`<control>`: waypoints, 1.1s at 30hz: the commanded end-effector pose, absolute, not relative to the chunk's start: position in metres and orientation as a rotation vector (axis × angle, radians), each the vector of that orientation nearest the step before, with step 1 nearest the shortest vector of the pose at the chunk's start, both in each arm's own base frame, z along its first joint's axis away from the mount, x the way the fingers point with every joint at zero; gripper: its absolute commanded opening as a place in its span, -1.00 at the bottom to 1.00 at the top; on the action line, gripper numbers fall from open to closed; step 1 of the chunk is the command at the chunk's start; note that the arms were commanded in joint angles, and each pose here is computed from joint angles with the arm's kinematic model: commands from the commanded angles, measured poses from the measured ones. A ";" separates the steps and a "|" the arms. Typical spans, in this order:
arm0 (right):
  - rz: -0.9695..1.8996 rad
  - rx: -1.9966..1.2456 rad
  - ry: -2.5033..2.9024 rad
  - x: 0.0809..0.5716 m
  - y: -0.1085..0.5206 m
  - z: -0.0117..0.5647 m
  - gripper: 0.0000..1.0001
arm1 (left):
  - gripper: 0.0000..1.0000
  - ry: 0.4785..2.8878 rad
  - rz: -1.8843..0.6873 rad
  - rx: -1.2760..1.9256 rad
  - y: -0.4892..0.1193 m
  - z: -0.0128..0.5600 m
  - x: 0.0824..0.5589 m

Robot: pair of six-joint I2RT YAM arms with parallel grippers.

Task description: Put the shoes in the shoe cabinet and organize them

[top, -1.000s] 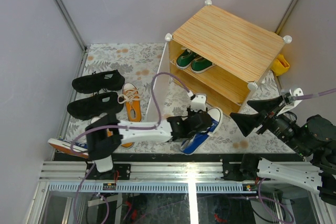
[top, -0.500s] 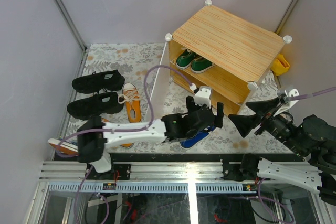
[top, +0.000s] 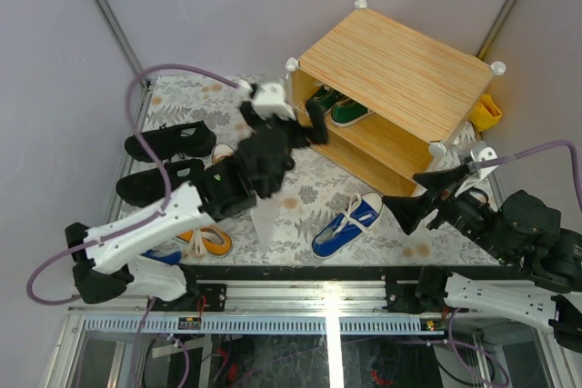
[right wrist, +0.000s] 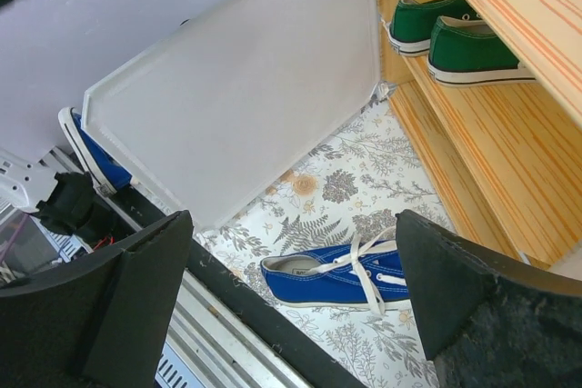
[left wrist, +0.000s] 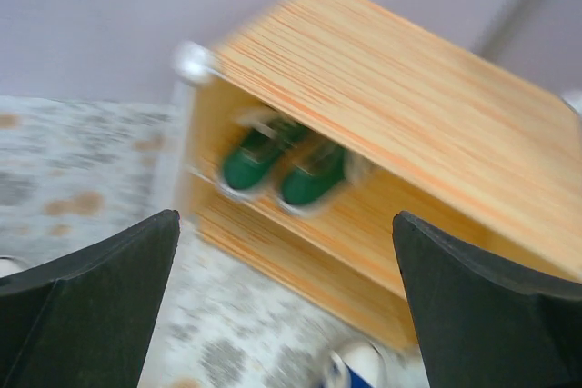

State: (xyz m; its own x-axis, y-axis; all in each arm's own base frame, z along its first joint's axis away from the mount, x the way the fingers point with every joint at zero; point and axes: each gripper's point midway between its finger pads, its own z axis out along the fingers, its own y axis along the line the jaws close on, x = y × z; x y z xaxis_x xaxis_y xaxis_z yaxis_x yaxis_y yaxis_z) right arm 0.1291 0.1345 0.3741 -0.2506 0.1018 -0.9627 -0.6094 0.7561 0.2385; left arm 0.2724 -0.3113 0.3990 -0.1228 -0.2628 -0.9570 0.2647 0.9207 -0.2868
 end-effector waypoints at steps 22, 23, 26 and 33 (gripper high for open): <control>0.826 -0.533 1.688 0.119 0.174 0.376 0.99 | 0.62 1.595 0.249 -1.337 0.093 0.241 0.270; 0.835 -0.529 1.687 0.118 0.174 0.375 0.99 | 0.66 1.569 0.268 -1.396 0.099 0.236 0.264; 0.859 -0.517 1.684 0.115 0.172 0.374 0.99 | 0.68 1.513 0.307 -1.560 0.111 0.216 0.248; 0.894 -0.523 1.686 0.110 0.173 0.374 0.99 | 0.79 1.409 0.435 -1.859 0.129 0.170 0.200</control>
